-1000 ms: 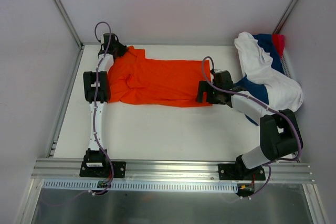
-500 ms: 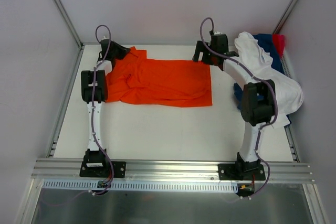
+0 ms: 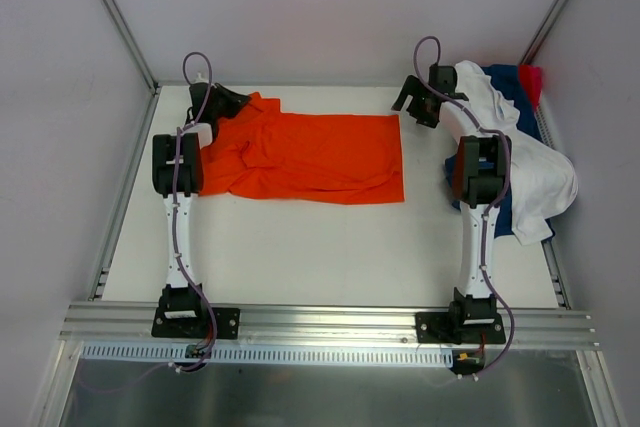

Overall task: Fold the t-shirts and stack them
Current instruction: Grap the side of the flattened tshirt furthest away from the robot with both arms

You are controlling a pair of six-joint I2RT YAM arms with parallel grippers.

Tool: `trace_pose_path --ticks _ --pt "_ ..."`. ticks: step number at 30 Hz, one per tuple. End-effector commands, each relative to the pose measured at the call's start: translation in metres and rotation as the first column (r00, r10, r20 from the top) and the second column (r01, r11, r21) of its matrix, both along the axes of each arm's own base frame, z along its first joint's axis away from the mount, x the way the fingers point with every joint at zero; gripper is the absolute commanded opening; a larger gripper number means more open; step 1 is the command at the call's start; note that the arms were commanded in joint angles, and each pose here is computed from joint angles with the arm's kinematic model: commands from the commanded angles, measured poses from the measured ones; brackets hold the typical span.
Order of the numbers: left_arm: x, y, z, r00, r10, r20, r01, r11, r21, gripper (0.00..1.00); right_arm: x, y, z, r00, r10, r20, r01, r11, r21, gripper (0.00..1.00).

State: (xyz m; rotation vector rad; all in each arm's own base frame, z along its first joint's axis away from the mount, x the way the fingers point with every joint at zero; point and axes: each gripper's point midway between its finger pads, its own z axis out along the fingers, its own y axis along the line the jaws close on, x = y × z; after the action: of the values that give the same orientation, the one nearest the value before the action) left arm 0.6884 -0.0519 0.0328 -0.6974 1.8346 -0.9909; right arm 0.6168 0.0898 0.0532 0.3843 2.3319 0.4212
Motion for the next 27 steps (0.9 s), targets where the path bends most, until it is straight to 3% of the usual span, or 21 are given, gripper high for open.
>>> trace_pose_path --ticks 1,15,27 --pt "0.001 -0.003 0.026 0.998 -0.034 0.052 0.034 0.999 0.008 0.0 -0.004 0.01 0.006 1.0 -0.009 0.003 0.009 0.999 0.043 0.99" --pt "0.003 -0.005 0.028 0.998 -0.041 0.057 0.041 0.999 0.012 0.0 -0.029 0.051 0.0 0.999 0.011 -0.037 -0.009 0.999 0.04 0.99" --pt "0.001 -0.006 0.028 0.997 -0.044 0.063 0.044 0.999 0.012 0.0 -0.043 0.039 -0.009 0.999 0.003 -0.042 -0.004 0.999 -0.031 0.99"
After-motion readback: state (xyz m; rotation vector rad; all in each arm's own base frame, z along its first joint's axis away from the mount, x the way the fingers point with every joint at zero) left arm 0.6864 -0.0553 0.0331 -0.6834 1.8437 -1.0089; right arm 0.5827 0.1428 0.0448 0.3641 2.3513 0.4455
